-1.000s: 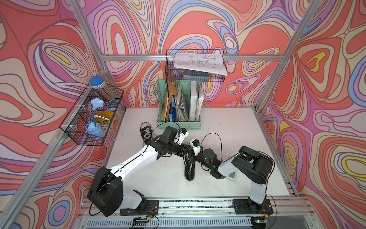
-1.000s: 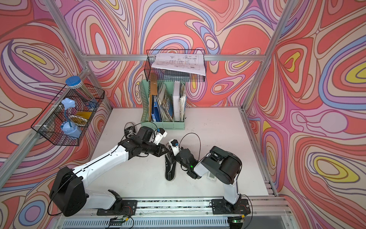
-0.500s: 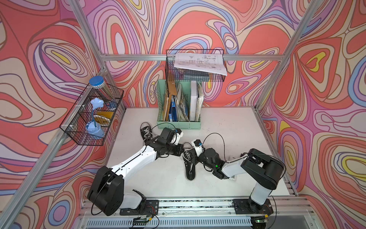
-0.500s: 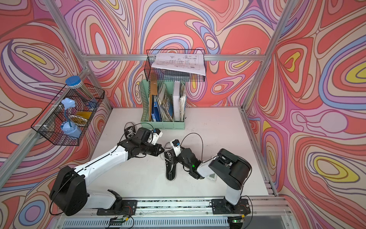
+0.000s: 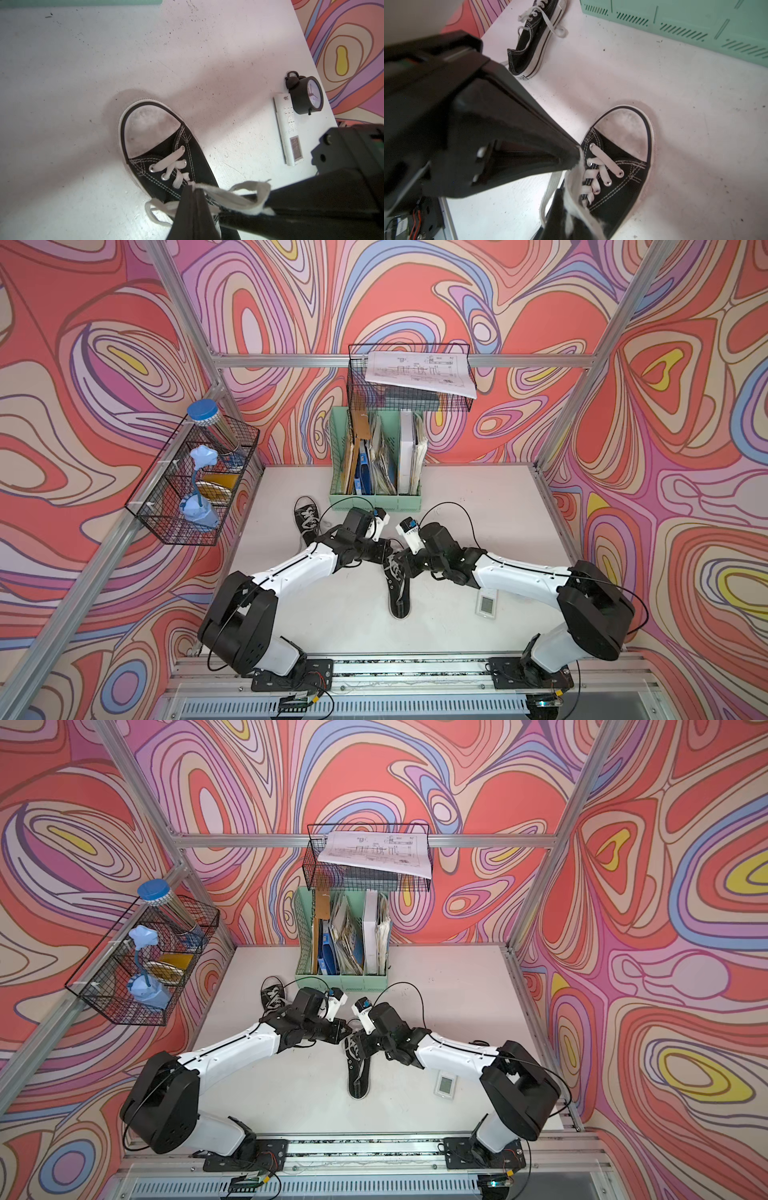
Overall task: Tie the shoes
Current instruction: Cross the shoelace with the shoelace.
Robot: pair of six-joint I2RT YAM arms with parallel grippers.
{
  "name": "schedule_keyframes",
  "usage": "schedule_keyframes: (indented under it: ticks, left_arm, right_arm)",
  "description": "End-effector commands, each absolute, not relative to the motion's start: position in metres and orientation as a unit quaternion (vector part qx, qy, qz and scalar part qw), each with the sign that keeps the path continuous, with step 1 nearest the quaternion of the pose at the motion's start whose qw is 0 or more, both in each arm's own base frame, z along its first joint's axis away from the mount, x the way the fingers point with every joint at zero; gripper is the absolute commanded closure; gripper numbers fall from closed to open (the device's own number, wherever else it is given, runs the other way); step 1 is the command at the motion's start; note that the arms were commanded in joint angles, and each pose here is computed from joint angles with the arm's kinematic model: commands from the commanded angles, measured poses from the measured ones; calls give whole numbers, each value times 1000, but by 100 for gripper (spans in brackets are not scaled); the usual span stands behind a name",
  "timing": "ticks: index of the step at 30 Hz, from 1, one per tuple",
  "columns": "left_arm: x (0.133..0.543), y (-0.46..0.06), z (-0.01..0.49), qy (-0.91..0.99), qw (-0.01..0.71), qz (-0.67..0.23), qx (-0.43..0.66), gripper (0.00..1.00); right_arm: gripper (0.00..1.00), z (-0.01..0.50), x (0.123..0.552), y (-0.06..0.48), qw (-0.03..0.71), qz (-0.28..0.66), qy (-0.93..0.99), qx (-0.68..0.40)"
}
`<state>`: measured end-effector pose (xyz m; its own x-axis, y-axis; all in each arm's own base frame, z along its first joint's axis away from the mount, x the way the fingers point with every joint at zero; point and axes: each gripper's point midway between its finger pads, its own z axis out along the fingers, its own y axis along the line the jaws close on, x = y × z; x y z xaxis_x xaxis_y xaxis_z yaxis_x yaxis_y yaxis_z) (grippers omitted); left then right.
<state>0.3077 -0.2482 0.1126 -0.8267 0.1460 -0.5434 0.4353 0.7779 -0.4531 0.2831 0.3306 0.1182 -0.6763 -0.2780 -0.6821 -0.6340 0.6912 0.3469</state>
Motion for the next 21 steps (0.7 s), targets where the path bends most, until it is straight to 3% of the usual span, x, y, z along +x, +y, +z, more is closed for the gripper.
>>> schedule_keyframes:
  ticks: [1,13,21]
  left_arm:
    - [319,-232,90,927,246,-251,130,100]
    - [312,-237,79,926,230,-265,141,100]
    - [312,-241,73,925,221,-274,144,100]
  right_arm:
    - [100,116,263,321,223,308,888,-260]
    - [96,139,277,313,216,389,866,-229]
    - [94,139,285,300,219,385,871,-213]
